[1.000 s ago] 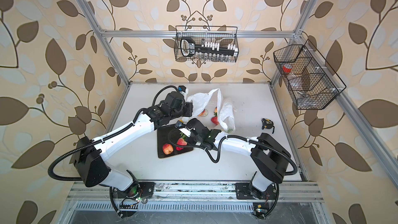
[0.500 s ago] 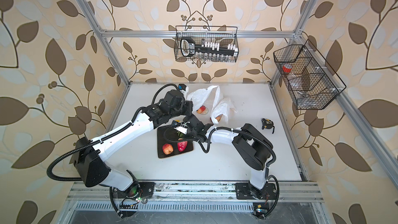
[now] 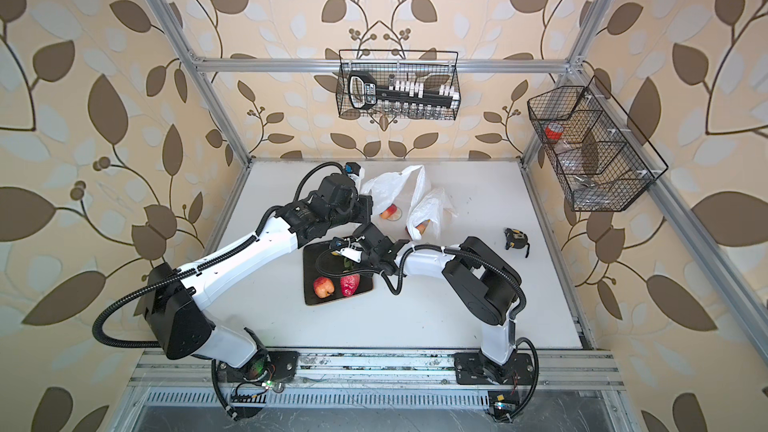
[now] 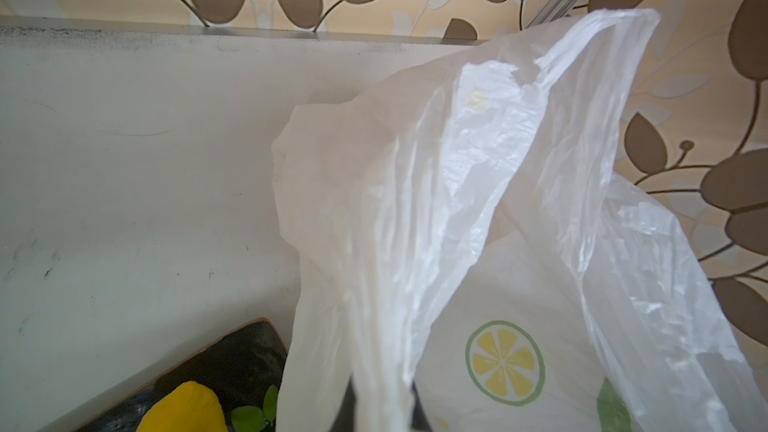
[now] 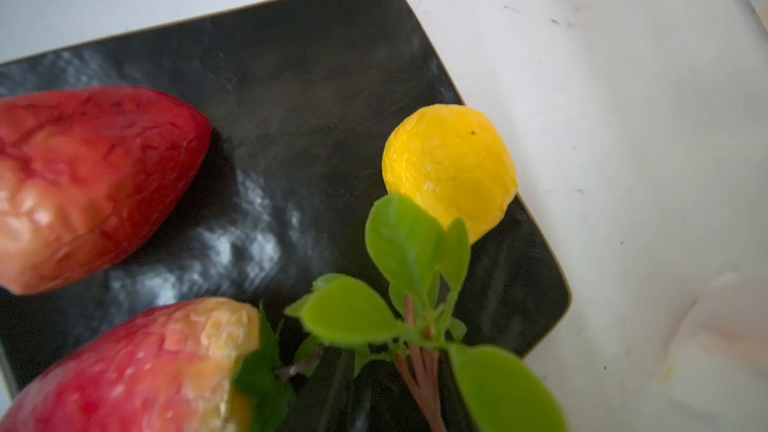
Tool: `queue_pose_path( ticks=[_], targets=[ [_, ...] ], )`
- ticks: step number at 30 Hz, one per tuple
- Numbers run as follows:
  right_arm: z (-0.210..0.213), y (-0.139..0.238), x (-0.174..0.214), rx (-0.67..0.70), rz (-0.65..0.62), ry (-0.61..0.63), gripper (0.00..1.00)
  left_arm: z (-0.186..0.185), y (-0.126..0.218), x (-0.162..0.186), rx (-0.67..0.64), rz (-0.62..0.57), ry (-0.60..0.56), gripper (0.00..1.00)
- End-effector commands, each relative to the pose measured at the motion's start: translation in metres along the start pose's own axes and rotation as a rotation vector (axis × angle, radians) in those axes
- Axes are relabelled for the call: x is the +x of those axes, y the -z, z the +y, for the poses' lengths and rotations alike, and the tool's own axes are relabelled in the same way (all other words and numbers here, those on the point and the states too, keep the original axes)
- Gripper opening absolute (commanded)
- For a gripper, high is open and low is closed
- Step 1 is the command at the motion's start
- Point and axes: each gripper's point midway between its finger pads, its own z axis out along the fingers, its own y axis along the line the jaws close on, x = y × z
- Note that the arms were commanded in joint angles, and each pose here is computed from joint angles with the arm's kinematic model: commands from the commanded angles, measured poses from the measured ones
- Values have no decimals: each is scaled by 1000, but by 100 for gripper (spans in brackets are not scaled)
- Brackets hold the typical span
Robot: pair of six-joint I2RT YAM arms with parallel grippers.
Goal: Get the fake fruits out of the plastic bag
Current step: 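Carry the yellow lemon out onto the dark mat and release it, then reach the right gripper back into the bag toward the red strawberries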
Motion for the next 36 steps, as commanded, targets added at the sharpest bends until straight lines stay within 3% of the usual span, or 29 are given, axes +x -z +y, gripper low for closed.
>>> queue_pose_path(
  ticks=[1,8,15,19,25,29,36],
  targets=[
    [-3,10,-11,10,-20,-7,46,-9,8,-21,33,-48,-16,0],
    [-2,73,-42,40,-130,-13,55,-8,9,-23,29,-56,-16,0],
    [43,156,-45,-44,-221,-65,53,-7,7,-21,27,-55,-9,0],
    [36,205,-50,-11,-322,-263,48,-6,6,-21,26,-56,-6,0],
    [-32,252,-39,308,-409,-726,47,-8,5,-14,45,-36,5,0],
    [-63,246,-33,426,-388,-929,44,-8,7,-4,63,-15,19,0],
    [-106,197,16,525,-141,-1188,43,3,21,9,41,-8,38,0]
  ],
)
